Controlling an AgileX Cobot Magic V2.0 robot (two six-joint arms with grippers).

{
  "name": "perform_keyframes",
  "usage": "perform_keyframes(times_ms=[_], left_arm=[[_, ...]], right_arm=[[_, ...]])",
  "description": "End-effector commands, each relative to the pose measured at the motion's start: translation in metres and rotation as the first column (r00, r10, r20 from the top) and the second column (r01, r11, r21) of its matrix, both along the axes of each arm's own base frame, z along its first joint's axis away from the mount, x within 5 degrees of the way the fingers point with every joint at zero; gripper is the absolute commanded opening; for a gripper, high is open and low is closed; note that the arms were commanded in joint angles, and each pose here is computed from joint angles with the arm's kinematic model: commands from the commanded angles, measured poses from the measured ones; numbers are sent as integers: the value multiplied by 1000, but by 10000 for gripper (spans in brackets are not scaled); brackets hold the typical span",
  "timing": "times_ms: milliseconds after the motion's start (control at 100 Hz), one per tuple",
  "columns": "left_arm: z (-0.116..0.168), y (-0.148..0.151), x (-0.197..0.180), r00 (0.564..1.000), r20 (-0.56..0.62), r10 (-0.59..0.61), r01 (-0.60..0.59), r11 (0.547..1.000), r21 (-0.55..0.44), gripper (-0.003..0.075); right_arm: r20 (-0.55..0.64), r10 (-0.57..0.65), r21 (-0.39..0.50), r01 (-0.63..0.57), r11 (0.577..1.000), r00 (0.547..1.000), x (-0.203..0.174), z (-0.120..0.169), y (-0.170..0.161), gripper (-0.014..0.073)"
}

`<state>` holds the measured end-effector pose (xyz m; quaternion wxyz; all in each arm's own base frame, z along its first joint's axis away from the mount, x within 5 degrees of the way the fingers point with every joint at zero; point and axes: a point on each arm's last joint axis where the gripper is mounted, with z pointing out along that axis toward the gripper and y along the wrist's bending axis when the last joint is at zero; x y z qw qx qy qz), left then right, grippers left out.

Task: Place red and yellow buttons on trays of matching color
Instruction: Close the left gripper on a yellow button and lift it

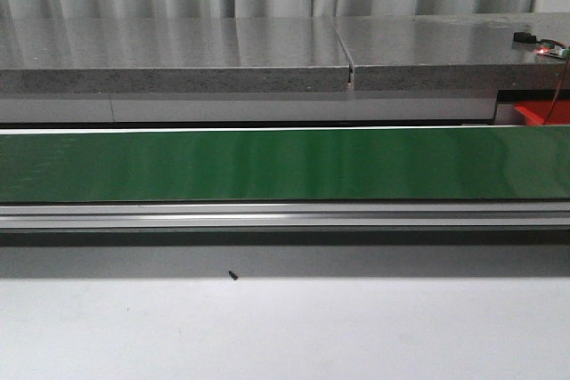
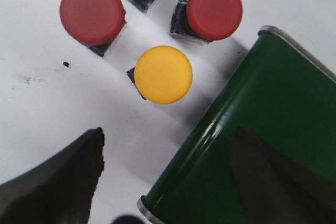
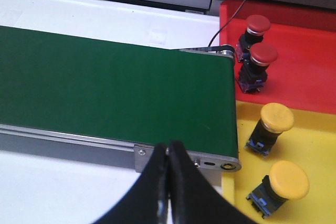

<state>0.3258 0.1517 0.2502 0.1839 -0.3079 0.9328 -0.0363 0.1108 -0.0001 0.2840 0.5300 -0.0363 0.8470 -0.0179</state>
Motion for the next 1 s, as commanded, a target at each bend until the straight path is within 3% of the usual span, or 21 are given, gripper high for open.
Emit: perform_keyframes(times_ms=[0,640,990], left_arm=[[16,3,5,996,84,22,-24,999,22,474],[-31,14,31,994,98,58,-58,998,-5,467],[-35,16,34,993,104,61,-61,998,-1,220]], right_arm=[[86,-3,-5,4,1000,996,2,14,-1,-67],[84,-3,-5,3,1000,996,2,13,-1,-67],[84,-3,-5,3,1000,996,2,13,-1,-67]])
